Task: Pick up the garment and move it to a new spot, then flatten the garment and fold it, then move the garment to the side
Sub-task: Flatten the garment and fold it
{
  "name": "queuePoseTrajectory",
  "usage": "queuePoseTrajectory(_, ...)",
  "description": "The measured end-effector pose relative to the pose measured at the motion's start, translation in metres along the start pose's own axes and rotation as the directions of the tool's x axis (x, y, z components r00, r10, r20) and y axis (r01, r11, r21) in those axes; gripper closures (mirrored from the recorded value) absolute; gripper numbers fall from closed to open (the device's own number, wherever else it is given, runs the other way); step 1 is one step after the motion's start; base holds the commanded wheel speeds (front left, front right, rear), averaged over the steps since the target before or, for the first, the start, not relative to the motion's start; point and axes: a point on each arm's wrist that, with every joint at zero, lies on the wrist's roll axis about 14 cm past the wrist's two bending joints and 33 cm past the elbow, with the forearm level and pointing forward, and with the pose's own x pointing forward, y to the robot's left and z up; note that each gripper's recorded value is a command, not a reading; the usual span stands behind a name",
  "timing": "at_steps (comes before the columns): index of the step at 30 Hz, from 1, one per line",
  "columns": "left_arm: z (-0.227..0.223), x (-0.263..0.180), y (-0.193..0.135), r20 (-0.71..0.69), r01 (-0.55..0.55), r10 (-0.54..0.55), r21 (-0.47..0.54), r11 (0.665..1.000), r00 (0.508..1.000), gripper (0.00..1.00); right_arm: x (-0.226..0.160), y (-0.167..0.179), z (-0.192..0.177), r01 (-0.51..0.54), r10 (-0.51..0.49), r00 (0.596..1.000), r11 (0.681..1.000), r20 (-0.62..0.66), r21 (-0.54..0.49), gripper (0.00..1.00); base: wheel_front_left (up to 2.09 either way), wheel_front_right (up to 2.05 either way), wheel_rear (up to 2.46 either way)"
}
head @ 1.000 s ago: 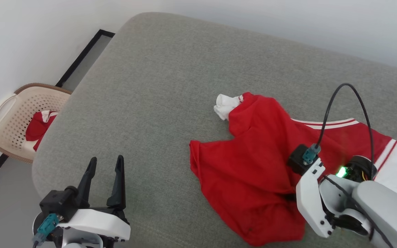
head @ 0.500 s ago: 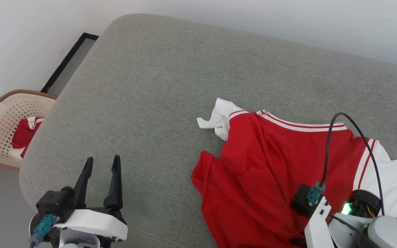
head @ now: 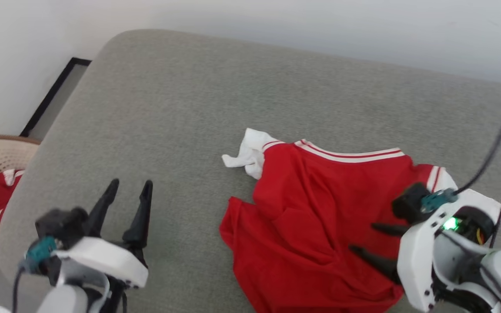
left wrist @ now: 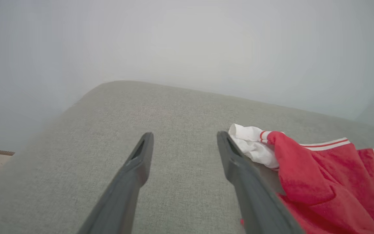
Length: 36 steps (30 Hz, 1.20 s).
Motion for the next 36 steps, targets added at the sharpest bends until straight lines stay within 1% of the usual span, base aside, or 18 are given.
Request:
queuePoseTrajectory(2, 0.006, 0.009, -0.008, -0.025, 0.05, -0.05, 0.01, 0.999, 0.998, 0.0, -0.009, -0.01, 0.013, 0.053, -0.055, 0.995, 0.998, 0.086, 0.022, 0.0, 0.0, 0.0, 0.0)
queuePoseTrajectory(4, 0.012, 0.02, -0.018, -0.053, 0.101, -0.1, 0.024, 0.995, 0.994, 0.0, -0.019, -0.018, 0.026, 0.097, -0.104, 0.98, 0.994, 0.17, 0.049, 0.0, 0.0, 0.0, 0.0)
queuePoseTrajectory(7, 0.02, 0.038, -0.034, -0.1, 0.177, -0.173, 0.041, 0.983, 0.98, 0.0, -0.035, -0.03, 0.04, 0.168, -0.184, 0.945, 0.982, 0.27, 0.084, 0.0, 0.0, 0.0, 0.0)
queuePoseTrajectory(10, 0.023, 0.055, -0.052, -0.169, 0.249, -0.237, 0.056, 0.967, 0.957, 0.0, -0.053, -0.046, 0.045, 0.247, -0.276, 0.899, 0.961, 0.339, 0.127, 0.0, 0.0, 0.0, 0.0)
queuePoseTrajectory(14, 0.018, 0.072, -0.082, -0.286, 0.345, -0.319, 0.042, 0.938, 0.904, 0.0, -0.079, -0.07, 0.045, 0.362, -0.407, 0.816, 0.914, 0.41, 0.186, 0.0, 0.0, 0.0, 0.0)
queuePoseTrajectory(16, 0.016, 0.08, -0.094, -0.348, 0.389, -0.344, 0.067, 0.919, 0.872, 0.0, -0.095, -0.083, 0.047, 0.419, -0.47, 0.759, 0.882, 0.451, 0.215, 0.0, 0.0, 0.0, 0.0)
queuePoseTrajectory(20, 0.005, 0.089, -0.123, -0.466, 0.468, -0.384, 0.076, 0.88, 0.797, 0.0, -0.125, -0.105, 0.045, 0.52, -0.584, 0.633, 0.807, 0.509, 0.279, 0.0, 0.0, 0.0, 0.0)
queuePoseTrajectory(22, 0.0, 0.094, -0.134, -0.515, 0.496, -0.394, 0.069, 0.866, 0.761, 0.0, -0.14, -0.115, 0.042, 0.553, -0.63, 0.57, 0.769, 0.528, 0.321, 0.0, 0.0, 0.0, 0.0)
queuePoseTrajectory(23, -0.003, 0.097, -0.137, -0.54, 0.504, -0.39, 0.074, 0.861, 0.746, 0.0, -0.144, -0.118, 0.039, 0.564, -0.648, 0.547, 0.753, 0.53, 0.339, 0.0, 0.0, 0.0, 0.0)
queuePoseTrajectory(26, -0.018, 0.102, -0.146, -0.628, 0.525, -0.368, 0.076, 0.848, 0.685, 0.0, -0.154, -0.129, 0.029, 0.597, -0.698, 0.497, 0.706, 0.515, 0.381, 0.0, 0.0, 0.0, 0.0)
queuePoseTrajectory(27, -0.02, 0.105, -0.151, -0.642, 0.535, -0.368, 0.079, 0.841, 0.673, 0.0, -0.155, -0.131, 0.027, 0.6, -0.708, 0.485, 0.696, 0.513, 0.394, 0.0, 0.0, 0.0, 0.0)
queuePoseTrajectory(30, -0.022, 0.117, -0.167, -0.667, 0.563, -0.371, 0.089, 0.821, 0.646, 0.0, -0.157, -0.136, 0.017, 0.615, -0.732, 0.47, 0.673, 0.494, 0.412, 0.0, 0.0, 0.0, 0.0)
queuePoseTrajectory(34, -0.043, 0.129, -0.17, -0.74, 0.581, -0.314, 0.127, 0.804, 0.595, 0.0, -0.165, -0.147, 0.01, 0.634, -0.765, 0.427, 0.633, 0.482, 0.443, 0.0, 0.0, 0.0, 0.0)
queuePoseTrajectory(35, -0.043, 0.129, -0.17, -0.74, 0.581, -0.314, 0.127, 0.804, 0.595, 0.0, -0.165, -0.147, 0.01, 0.634, -0.765, 0.427, 0.633, 0.482, 0.443, 0.0, 0.0, 0.0, 0.0)
queuePoseTrajectory(36, -0.05, 0.137, -0.173, -0.757, 0.587, -0.296, 0.14, 0.797, 0.582, 0.0, -0.167, -0.15, 0.01, 0.635, -0.773, 0.411, 0.623, 0.483, 0.457, 0.0, 0.0, 0.0, 0.0)
